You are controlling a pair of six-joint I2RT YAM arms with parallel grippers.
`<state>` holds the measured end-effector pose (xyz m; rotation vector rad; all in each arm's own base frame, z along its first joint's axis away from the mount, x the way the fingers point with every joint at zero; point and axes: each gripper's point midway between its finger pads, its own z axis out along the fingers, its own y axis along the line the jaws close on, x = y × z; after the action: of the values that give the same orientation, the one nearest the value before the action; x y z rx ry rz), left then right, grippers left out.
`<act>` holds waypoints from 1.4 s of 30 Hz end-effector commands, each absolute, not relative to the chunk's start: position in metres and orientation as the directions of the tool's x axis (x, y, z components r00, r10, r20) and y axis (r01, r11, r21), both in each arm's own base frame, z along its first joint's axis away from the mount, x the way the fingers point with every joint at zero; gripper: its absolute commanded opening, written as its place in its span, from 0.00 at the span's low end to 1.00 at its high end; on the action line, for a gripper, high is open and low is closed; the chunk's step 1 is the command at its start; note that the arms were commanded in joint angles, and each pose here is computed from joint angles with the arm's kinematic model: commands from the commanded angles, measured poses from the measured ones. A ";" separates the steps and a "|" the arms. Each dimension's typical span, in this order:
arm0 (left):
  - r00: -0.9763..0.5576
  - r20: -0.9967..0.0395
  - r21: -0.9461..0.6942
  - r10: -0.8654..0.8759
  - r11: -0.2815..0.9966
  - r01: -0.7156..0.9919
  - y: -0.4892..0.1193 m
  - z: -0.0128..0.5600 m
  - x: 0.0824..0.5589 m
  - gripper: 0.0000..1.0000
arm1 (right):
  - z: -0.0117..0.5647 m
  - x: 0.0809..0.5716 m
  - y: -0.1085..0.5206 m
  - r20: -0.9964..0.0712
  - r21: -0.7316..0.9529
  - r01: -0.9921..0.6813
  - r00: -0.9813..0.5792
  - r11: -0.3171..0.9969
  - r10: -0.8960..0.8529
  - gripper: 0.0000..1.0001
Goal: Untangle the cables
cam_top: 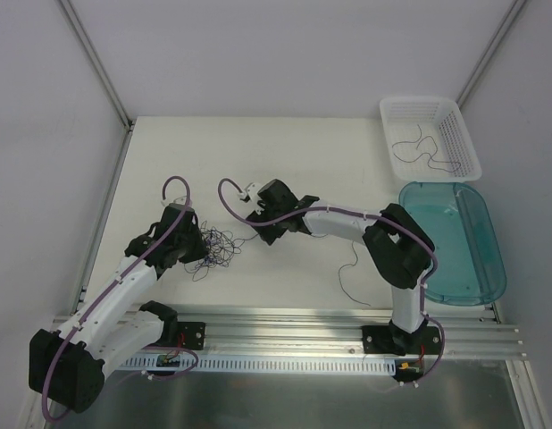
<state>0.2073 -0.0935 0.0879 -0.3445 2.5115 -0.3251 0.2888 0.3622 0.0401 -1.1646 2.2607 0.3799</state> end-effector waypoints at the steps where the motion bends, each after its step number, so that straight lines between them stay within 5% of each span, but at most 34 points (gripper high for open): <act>1: -0.807 -0.500 -0.303 -0.313 0.937 -0.175 -0.093 0.087 0.205 0.04 | 0.062 0.316 0.377 -0.684 -0.011 -0.799 -0.433 0.601 -0.587 0.53; 3: -0.805 -0.503 -0.300 -0.315 0.937 -0.179 -0.092 0.087 0.206 0.04 | 0.061 0.318 0.373 -0.685 -0.010 -0.790 -0.442 0.613 -0.579 0.43; 7: -0.802 -0.506 -0.298 -0.318 0.937 -0.184 -0.091 0.086 0.205 0.04 | 0.080 0.323 0.352 -0.723 -0.006 -0.751 -0.453 0.660 -0.522 0.01; 25: -0.750 -0.556 -0.260 -0.358 0.932 -0.252 -0.073 0.090 0.208 0.01 | 0.231 0.301 0.144 -0.863 0.111 -0.289 -0.503 0.951 -0.052 0.01; 42: -0.836 -0.439 -0.284 -0.330 0.933 -0.220 -0.095 0.075 0.204 0.08 | 0.429 0.284 0.172 -0.966 0.219 -0.502 -0.231 0.837 0.114 0.01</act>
<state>0.2023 -0.0834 0.0709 -0.4090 2.5700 -0.2296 0.2866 0.1550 0.3862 -0.2645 1.8110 0.4780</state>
